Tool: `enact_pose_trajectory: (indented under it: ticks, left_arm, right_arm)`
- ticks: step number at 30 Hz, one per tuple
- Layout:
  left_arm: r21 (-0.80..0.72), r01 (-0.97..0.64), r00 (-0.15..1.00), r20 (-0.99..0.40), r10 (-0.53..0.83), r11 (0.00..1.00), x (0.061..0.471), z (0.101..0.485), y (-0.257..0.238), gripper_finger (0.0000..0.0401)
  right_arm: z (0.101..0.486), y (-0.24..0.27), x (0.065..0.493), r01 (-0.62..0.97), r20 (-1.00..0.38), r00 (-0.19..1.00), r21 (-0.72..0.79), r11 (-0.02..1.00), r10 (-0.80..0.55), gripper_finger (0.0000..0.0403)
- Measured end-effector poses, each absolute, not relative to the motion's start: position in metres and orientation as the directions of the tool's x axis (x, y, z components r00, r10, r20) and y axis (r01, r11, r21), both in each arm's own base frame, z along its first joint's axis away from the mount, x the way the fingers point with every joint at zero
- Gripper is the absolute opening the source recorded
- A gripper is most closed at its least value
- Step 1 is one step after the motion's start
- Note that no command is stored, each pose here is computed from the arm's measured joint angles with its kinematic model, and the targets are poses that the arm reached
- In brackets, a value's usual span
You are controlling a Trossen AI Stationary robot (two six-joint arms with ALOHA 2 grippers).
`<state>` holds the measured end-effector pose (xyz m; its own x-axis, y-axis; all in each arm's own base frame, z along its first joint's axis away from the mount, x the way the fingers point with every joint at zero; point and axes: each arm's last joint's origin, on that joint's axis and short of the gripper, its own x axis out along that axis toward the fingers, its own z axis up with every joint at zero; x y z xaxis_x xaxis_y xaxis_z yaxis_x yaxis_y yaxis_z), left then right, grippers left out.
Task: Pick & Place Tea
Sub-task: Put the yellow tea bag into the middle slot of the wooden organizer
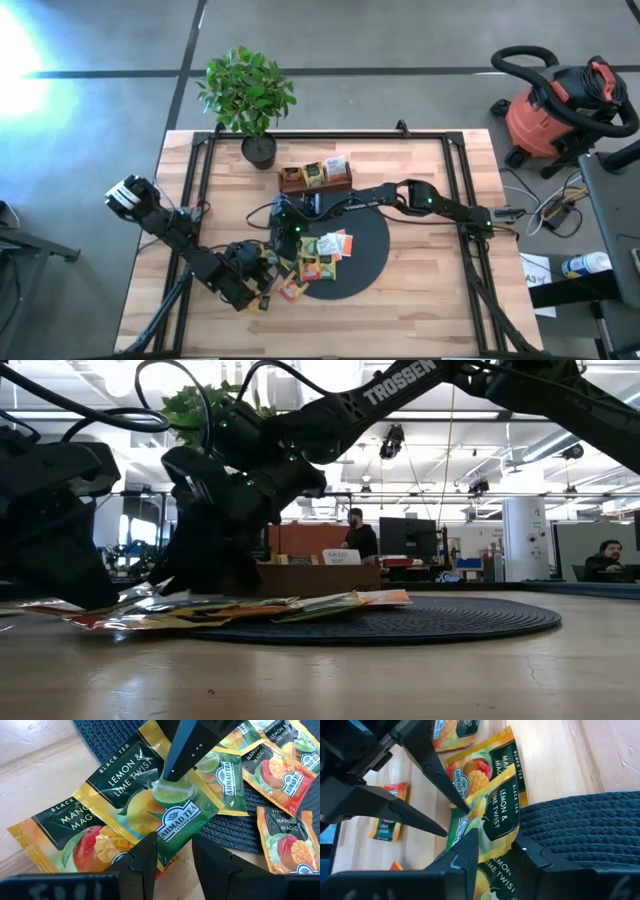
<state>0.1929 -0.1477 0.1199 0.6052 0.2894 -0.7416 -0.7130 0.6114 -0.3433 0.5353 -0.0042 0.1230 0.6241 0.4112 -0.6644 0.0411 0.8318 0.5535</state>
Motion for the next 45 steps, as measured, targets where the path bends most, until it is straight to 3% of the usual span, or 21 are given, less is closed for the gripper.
enact_pose_trajectory:
  ticks: [6,13,19,24,29,34,45]
  left_arm:
    - [-0.355,-0.707,0.615,-0.735,0.285,0.611,0.193,0.123,-0.147,0.0103]
    - [-0.437,-0.682,0.681,-0.672,0.29,0.587,0.189,0.149,-0.142,0.0103]
    - [-0.519,-0.674,0.725,-0.6,0.337,0.525,0.17,0.187,-0.122,0.0103]
    - [-0.571,-0.639,0.754,-0.599,0.271,0.516,0.155,0.213,-0.106,0.0103]
    - [-0.612,-0.552,0.8,-0.581,0.151,0.566,0.145,0.231,-0.093,0.0104]
    - [-0.547,-0.507,0.808,-0.57,0.147,0.666,0.144,0.235,-0.087,0.0104]
    - [-0.412,-0.426,0.716,-0.697,0.023,0.805,0.176,0.223,-0.076,0.0104]
  right_arm:
    - [0.122,-0.006,0.535,0.05,-0.677,0.632,0.522,0.852,0.378,0.0015]
    - [0.127,-0.018,0.533,0.026,-0.692,0.634,0.466,0.884,0.346,0.0009]
    - [0.158,-0.022,0.521,-0.122,-0.719,0.605,0.34,0.932,0.342,0.0008]
    - [0.171,-0.011,0.512,-0.231,-0.751,0.556,0.272,0.934,0.356,0.0008]
    - [0.187,0.001,0.51,-0.286,-0.732,0.57,0.248,0.926,0.372,0.0008]
    - [0.196,0.007,0.508,-0.315,-0.722,0.58,0.228,0.921,0.377,0.0008]
    - [0.203,0.014,0.506,-0.321,-0.714,0.584,0.235,0.918,0.387,0.0008]
